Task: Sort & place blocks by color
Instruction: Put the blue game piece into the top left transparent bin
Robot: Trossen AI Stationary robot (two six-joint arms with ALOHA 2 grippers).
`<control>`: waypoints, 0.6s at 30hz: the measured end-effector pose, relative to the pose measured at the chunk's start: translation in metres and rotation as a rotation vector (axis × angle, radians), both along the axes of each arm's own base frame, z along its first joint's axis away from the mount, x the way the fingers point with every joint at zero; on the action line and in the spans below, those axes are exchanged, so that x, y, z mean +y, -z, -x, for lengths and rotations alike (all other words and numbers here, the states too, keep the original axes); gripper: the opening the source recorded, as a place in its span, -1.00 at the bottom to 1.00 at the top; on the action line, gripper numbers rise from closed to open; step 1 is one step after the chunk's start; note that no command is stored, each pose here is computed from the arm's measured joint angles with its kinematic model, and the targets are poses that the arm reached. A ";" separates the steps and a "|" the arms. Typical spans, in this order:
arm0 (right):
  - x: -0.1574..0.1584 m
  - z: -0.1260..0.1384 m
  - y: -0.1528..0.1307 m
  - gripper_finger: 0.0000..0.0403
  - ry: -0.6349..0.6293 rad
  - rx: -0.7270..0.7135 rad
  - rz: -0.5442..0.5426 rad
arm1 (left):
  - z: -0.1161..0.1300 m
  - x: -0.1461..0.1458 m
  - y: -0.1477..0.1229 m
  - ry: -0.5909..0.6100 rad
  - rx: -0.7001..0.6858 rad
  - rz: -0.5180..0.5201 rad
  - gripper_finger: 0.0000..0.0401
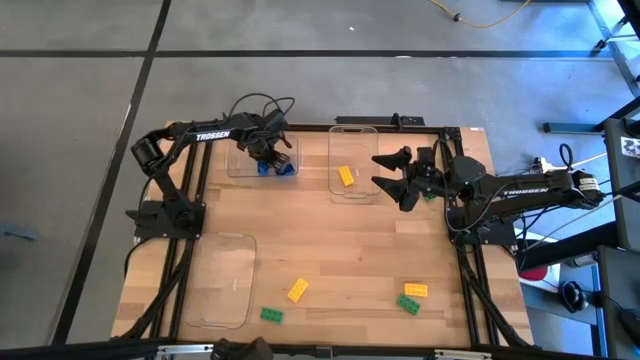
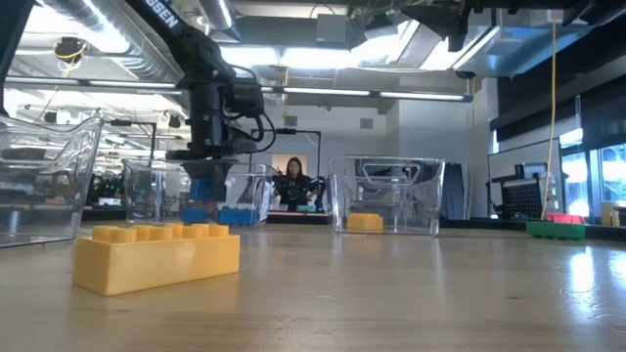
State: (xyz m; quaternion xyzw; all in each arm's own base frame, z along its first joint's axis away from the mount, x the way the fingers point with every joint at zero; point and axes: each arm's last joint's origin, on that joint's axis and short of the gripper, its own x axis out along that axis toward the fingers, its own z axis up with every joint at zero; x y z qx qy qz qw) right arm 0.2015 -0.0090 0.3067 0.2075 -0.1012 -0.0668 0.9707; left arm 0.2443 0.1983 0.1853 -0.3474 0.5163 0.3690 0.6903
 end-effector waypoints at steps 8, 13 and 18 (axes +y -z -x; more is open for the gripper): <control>0.000 0.000 0.000 0.88 -0.001 0.000 0.000 | 0.002 0.002 0.000 -0.002 -0.001 0.010 -0.44; 0.000 0.000 0.000 0.88 -0.001 0.000 0.000 | 0.005 0.004 0.000 0.016 0.008 0.006 -0.44; 0.000 0.000 0.000 0.88 -0.001 0.000 0.000 | 0.004 0.004 0.000 0.085 0.033 -0.024 -0.44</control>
